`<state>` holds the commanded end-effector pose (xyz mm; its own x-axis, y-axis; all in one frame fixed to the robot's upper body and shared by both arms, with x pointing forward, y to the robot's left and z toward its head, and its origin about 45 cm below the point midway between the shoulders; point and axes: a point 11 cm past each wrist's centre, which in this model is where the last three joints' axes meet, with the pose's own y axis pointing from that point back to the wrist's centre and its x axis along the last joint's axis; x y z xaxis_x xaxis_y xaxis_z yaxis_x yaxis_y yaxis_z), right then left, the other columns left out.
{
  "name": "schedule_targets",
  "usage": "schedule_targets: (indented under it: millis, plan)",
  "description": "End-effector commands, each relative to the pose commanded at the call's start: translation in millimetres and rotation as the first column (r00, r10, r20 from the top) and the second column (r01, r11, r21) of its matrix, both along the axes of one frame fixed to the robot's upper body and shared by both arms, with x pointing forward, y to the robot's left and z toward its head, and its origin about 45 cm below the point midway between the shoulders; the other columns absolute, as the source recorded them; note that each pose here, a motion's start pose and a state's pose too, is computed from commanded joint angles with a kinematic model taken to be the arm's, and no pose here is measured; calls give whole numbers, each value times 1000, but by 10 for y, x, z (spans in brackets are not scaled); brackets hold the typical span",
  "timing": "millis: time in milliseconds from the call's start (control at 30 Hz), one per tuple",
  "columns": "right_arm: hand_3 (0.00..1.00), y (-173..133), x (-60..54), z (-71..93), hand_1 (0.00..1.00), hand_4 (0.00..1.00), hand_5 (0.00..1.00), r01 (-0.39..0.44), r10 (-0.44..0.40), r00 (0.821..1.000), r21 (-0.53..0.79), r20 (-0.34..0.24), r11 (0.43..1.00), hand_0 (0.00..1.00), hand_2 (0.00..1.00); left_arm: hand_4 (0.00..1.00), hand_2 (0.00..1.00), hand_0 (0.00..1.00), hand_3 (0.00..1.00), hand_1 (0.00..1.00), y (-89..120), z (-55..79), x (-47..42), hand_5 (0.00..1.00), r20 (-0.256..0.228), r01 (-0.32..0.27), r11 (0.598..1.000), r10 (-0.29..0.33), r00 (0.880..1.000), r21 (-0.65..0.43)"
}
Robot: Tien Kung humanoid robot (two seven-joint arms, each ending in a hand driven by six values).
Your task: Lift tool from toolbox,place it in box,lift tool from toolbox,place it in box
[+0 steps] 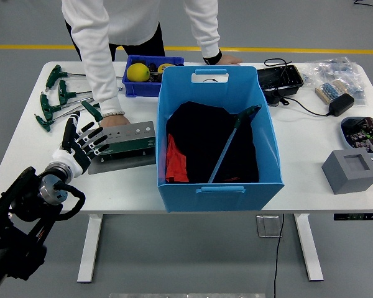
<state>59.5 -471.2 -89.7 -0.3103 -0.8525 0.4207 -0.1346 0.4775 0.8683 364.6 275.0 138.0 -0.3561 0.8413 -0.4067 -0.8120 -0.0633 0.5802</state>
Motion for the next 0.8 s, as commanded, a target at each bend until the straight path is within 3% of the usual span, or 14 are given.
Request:
schedule_targets:
  millis: [533, 800]
  plan:
    - [573, -2, 17, 4, 663, 775, 691, -1, 1, 1000, -1, 2, 1000, 681, 729, 749, 599, 342, 795, 468, -7, 42, 127, 906, -2, 20, 1000, -20, 1000, -16]
    - [573, -4, 28, 6, 663, 775, 693, -4, 4, 1000, -2, 1, 1000, 681, 729, 758, 598, 341, 794, 466, -66, 122, 234, 928, 15, 36, 999, -36, 999, -34]
